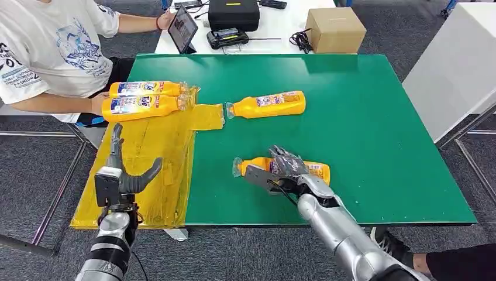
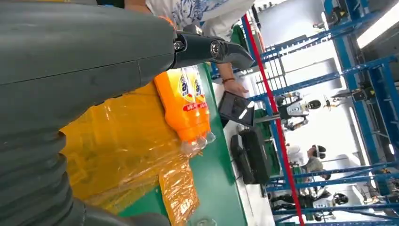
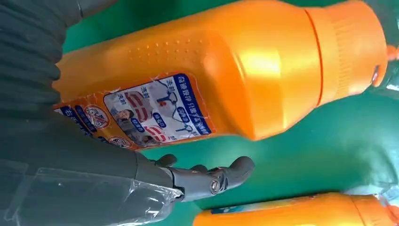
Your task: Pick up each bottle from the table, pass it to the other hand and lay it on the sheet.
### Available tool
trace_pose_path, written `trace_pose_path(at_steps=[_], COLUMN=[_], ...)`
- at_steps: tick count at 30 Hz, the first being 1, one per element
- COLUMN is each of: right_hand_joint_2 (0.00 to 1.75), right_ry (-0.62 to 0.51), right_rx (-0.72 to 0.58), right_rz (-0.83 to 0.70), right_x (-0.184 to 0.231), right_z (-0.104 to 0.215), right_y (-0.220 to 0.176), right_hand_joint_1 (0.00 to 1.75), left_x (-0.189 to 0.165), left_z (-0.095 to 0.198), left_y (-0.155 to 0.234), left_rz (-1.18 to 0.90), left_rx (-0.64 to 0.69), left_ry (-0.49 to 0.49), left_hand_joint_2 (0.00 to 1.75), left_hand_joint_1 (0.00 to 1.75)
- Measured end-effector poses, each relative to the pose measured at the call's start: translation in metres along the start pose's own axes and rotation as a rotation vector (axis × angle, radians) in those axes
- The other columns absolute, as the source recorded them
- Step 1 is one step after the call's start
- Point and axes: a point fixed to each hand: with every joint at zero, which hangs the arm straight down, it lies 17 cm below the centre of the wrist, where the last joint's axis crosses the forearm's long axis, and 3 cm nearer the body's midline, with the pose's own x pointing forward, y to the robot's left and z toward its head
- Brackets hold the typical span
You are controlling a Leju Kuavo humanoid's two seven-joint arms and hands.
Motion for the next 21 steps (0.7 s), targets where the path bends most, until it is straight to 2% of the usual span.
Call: trace_pose_path(at_steps=[21], right_hand_joint_2=[1.75], right_ry=[0.055], right_rx=[0.076], right_rz=[0.052], right_x=[-0.036], right_z=[0.010], right_y=[0.004], right_hand_joint_1=[0.00], left_x=[-0.010], left_z=[0.002], left_y=[-0.004], left_rz=[0.000], left_rx=[-0.004], left_ry=[0.030], left_hand_joint_2=[1.75], left_hand_joint_1=[0.00])
